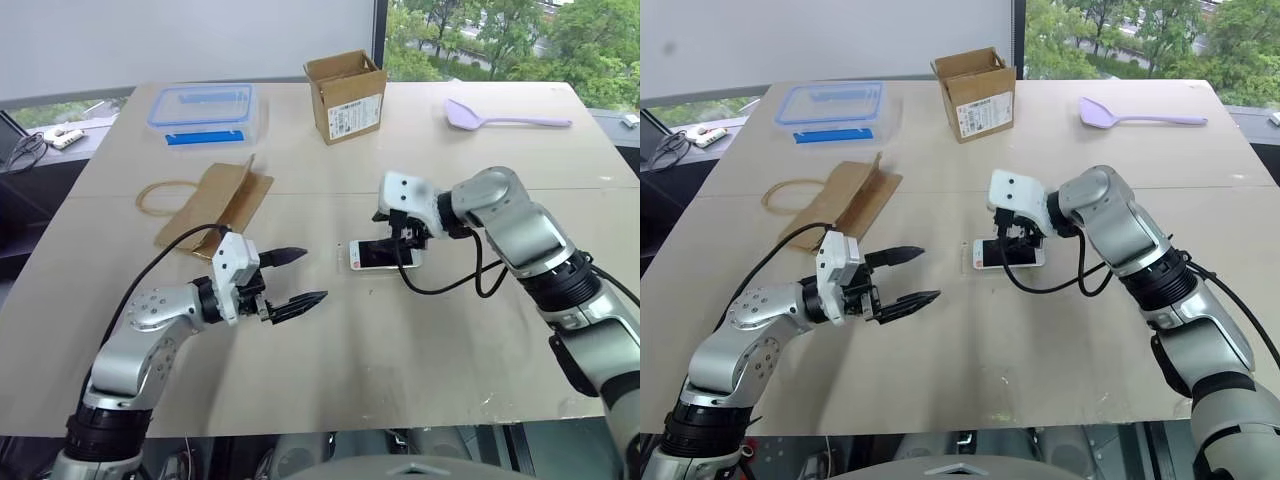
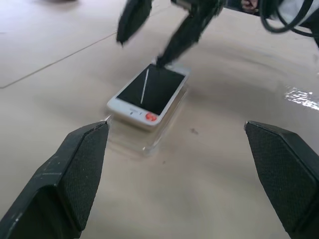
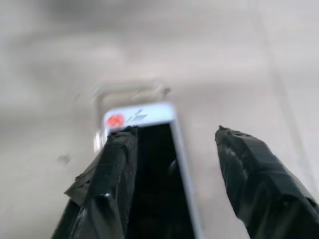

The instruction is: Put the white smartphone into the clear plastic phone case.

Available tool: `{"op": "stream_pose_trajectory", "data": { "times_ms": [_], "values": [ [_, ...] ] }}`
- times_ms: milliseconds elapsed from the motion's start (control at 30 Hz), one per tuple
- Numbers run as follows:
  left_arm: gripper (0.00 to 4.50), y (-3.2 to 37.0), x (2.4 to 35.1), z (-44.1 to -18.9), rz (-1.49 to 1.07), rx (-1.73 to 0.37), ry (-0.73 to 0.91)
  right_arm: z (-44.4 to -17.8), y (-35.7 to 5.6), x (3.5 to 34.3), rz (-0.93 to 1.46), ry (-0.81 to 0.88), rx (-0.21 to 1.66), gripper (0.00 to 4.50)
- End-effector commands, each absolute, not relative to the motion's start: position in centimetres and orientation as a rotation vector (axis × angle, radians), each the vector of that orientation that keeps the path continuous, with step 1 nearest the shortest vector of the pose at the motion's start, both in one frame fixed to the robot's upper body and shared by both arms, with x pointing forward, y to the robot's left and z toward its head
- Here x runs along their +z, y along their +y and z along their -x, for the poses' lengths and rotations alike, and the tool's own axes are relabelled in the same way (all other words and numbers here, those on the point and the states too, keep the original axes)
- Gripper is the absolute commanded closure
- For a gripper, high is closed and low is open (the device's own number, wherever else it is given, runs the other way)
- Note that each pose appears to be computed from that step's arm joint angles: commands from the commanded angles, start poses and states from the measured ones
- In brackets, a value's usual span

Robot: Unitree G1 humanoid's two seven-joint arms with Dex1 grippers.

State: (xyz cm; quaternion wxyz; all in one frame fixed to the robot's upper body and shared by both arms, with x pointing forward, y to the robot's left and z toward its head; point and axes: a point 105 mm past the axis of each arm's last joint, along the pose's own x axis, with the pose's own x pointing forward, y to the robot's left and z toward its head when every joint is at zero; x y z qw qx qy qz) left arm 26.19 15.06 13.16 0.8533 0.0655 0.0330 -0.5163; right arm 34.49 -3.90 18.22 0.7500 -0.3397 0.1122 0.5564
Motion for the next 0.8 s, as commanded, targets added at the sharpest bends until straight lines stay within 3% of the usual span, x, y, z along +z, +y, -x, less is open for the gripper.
{"op": "stream_pose_trajectory", "data": {
  "times_ms": [33, 100, 233, 367, 633, 800],
  "values": [
    [0.00, 15.4, 13.7, -26.7, -0.164, -1.047, 0.030, -34.6, -3.1, 19.5, 0.706, 0.151, 1.205, 3.62],
    [0.54, 15.5, 13.7, -27.0, -0.170, -1.030, 0.024, -34.8, -2.9, 18.6, 0.699, 0.157, 1.196, 4.50],
    [2.32, 15.4, 13.4, -27.3, -0.170, -1.020, 0.025, -36.5, -3.6, 16.4, 0.691, 0.194, 1.088, 4.50],
    [4.38, 15.6, 13.2, -27.3, -0.171, -1.015, 0.027, -37.3, -4.1, 16.6, 0.704, 0.188, 1.037, 4.50],
    [4.45, 14.9, 13.2, -26.8, -0.177, -1.031, 0.034, -36.7, -4.5, 13.7, 0.862, 0.271, 1.149, 4.50],
    [4.45, 14.8, 13.3, -26.9, -0.181, -1.025, 0.041, -36.2, -4.6, 13.8, 0.872, 0.266, 1.171, 4.50]
  ]
}}
